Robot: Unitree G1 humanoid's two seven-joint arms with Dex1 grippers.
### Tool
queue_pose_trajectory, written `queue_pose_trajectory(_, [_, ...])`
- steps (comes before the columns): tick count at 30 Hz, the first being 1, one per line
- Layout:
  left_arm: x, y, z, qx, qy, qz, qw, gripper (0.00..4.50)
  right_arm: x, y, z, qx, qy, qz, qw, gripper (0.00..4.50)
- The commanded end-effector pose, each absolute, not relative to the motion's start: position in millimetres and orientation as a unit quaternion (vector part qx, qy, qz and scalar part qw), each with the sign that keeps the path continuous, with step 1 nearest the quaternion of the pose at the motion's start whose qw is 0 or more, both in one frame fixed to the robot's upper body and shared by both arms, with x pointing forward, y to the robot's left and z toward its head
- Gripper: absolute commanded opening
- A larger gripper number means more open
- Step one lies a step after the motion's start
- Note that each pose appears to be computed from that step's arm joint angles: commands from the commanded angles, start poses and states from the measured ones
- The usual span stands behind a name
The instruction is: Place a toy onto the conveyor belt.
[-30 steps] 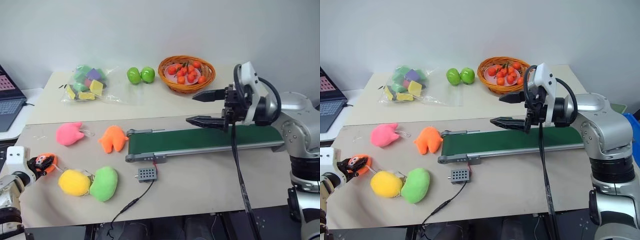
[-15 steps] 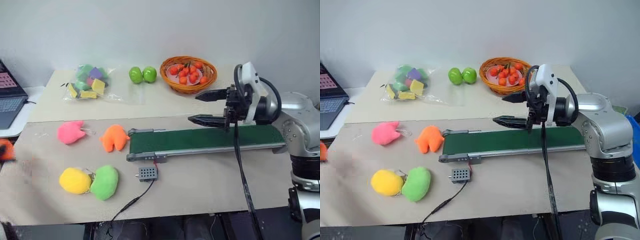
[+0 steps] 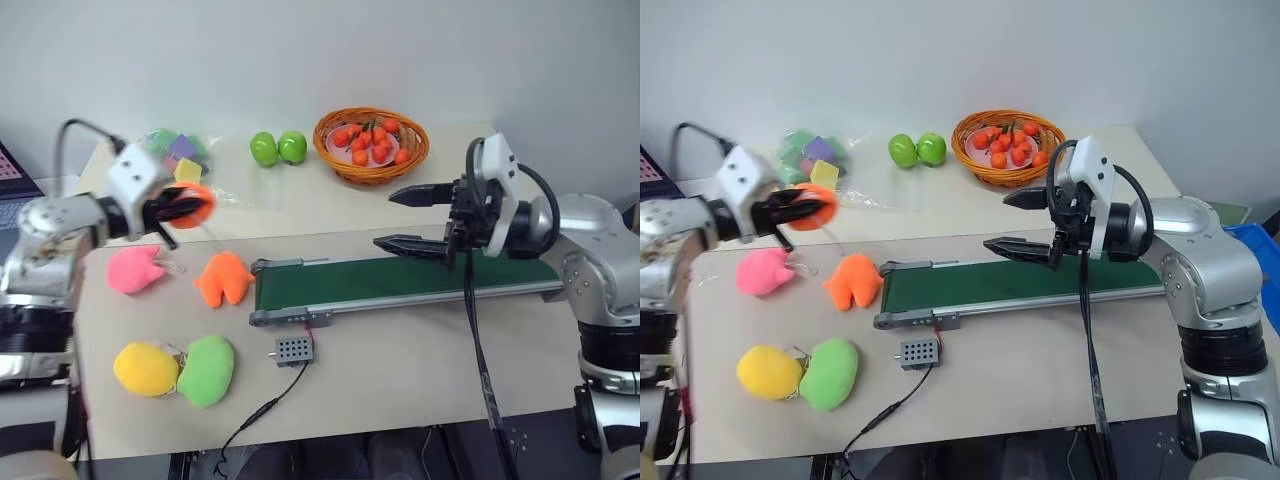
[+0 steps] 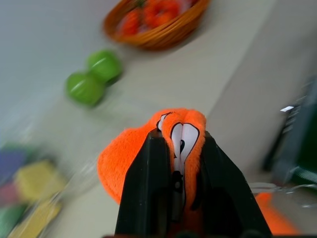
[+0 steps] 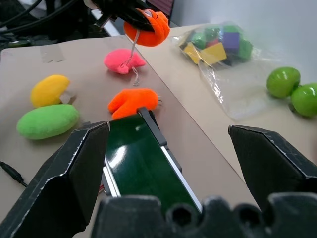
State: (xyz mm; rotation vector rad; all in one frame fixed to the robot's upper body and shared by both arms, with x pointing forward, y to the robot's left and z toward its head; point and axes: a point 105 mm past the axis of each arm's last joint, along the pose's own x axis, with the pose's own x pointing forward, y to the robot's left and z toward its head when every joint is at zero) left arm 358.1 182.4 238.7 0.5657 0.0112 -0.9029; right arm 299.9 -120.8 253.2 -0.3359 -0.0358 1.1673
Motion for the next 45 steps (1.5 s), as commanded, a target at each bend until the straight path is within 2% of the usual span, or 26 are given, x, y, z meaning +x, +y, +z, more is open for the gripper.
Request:
queue_pose_trajectory(1, [353.1, 157.1, 239.6, 0.258, 0.009, -0.485, 0.835, 0.55, 289.5, -125.5, 269.7, -0.171, -0.048, 0.530, 0.829, 4.50])
queue_pose_trajectory(7, [348.0, 124.5, 229.2, 0.235, 0.020, -0.555, 0.798, 0.55, 283.9, -129.5, 269.5, -0.172, -0.049, 0.511, 0.841, 4.50])
queue_pose_trajectory(15, [336.1, 98.2, 186.4, 0.249, 0.062, -0.621, 0.741, 0.55, 277.8, -133.6, 268.5, -0.170, -0.048, 0.490, 0.854, 4.50])
queue_pose_trajectory(22, [335.6, 92.4, 165.3, 0.257, 0.071, -0.630, 0.729, 0.55, 275.4, -132.3, 268.9, -0.169, -0.049, 0.485, 0.857, 4.50])
queue_pose_trajectory(29, [343.9, 98.7, 158.7, 0.261, 0.071, -0.614, 0.741, 0.55, 275.1, -133.2, 270.0, -0.170, -0.049, 0.482, 0.858, 4.50])
queue_pose_trajectory(32, [343.9, 101.3, 158.4, 0.253, 0.074, -0.613, 0.745, 1.31, 275.8, -132.8, 270.3, -0.171, -0.049, 0.483, 0.858, 4.50])
queue_pose_trajectory(35, [342.1, 103.0, 158.2, 0.249, 0.075, -0.613, 0.746, 2.60, 276.5, -132.7, 270.5, -0.172, -0.049, 0.483, 0.857, 4.50])
queue_pose_trajectory(40, [342.9, 103.4, 171.2, 0.230, 0.061, -0.609, 0.757, 4.46, 278.2, -132.5, 269.7, -0.172, -0.048, 0.485, 0.856, 4.50])
queue_pose_trajectory(45, [346.2, 100.3, 199.6, 0.185, 0.033, -0.599, 0.779, 4.46, 279.7, -131.7, 269.3, -0.171, -0.048, 0.488, 0.855, 4.50])
